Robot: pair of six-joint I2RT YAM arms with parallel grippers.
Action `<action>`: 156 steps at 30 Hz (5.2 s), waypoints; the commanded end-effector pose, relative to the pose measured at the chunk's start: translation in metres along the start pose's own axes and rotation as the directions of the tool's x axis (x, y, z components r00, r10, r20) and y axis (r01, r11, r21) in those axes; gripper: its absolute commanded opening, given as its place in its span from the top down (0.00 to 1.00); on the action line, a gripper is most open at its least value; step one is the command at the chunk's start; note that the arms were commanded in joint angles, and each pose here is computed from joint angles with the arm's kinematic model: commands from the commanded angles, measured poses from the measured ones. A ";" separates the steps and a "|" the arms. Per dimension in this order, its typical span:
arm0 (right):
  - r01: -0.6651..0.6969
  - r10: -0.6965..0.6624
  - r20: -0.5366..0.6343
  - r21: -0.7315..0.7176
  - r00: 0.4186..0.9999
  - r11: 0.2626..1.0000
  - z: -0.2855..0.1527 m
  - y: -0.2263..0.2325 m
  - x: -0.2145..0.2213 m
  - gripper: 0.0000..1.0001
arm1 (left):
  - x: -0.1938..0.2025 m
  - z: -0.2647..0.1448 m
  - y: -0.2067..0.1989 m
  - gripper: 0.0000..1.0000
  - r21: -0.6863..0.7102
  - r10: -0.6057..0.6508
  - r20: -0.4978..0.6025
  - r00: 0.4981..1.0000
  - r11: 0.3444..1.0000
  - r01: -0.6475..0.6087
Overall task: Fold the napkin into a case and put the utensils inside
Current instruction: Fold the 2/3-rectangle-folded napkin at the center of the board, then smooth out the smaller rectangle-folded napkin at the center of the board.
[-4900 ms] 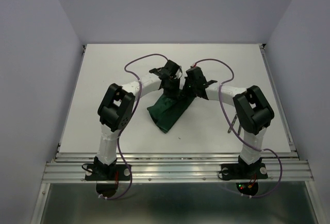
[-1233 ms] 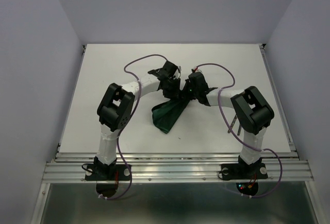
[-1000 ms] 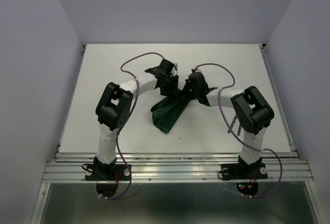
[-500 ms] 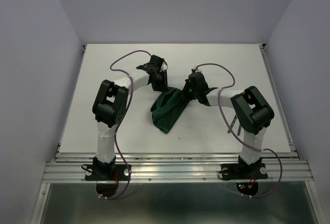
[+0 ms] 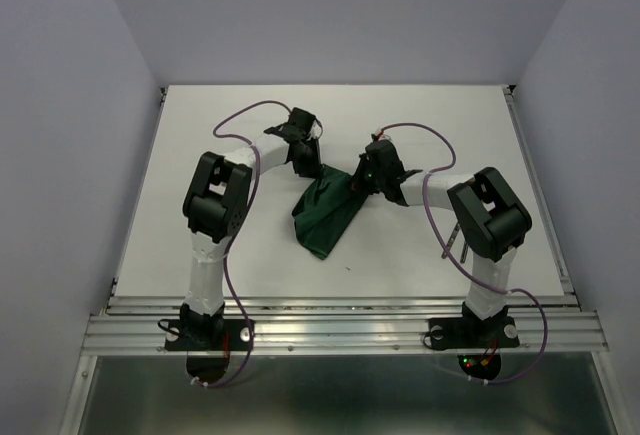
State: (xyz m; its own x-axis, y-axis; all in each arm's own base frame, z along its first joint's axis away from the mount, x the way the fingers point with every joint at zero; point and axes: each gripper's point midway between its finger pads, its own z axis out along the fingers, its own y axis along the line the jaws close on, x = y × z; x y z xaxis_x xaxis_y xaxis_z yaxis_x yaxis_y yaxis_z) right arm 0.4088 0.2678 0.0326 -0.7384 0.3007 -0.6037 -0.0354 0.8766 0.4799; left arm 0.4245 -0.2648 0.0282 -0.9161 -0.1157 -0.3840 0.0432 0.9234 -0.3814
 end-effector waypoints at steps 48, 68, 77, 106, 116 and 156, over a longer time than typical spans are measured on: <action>0.019 -0.017 -0.049 0.052 0.999 0.998 -0.002 -0.007 0.009 0.99 | -0.015 -0.026 -0.047 0.50 0.039 0.076 0.117 0.990 0.996 -0.081; 0.020 -0.018 -0.048 0.043 0.999 0.999 -0.002 -0.004 0.008 0.99 | -0.033 -0.017 -0.036 0.77 0.038 0.050 0.136 0.990 0.998 -0.055; 0.018 -0.015 -0.047 0.049 0.999 0.999 -0.001 -0.005 0.008 0.99 | -0.032 -0.039 -0.056 1.00 0.125 0.067 0.174 0.982 0.988 -0.089; 0.006 -0.005 -0.029 0.040 1.000 0.999 -0.006 0.000 0.001 0.99 | 0.027 -0.029 -0.095 1.00 0.210 0.173 0.075 0.982 0.960 -0.185; 0.004 -0.002 -0.033 0.052 0.999 0.999 -0.004 -0.004 0.004 0.99 | 0.042 -0.022 -0.093 1.00 0.218 0.123 0.023 0.992 0.968 -0.125; -0.067 0.060 0.072 0.093 0.996 0.993 -0.065 -0.053 -0.015 0.93 | 0.046 -0.019 -0.087 1.00 0.190 0.105 0.017 0.994 0.976 -0.107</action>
State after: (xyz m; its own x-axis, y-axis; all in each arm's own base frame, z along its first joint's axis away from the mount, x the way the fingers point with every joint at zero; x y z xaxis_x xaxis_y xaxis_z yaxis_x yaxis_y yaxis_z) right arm 0.3890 0.1860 0.0509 -0.6644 0.4110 -0.6242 0.1276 0.8853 0.4472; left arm 0.3704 -0.3421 0.0309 -0.9207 -0.0349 -0.3888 0.1755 0.8527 -0.4921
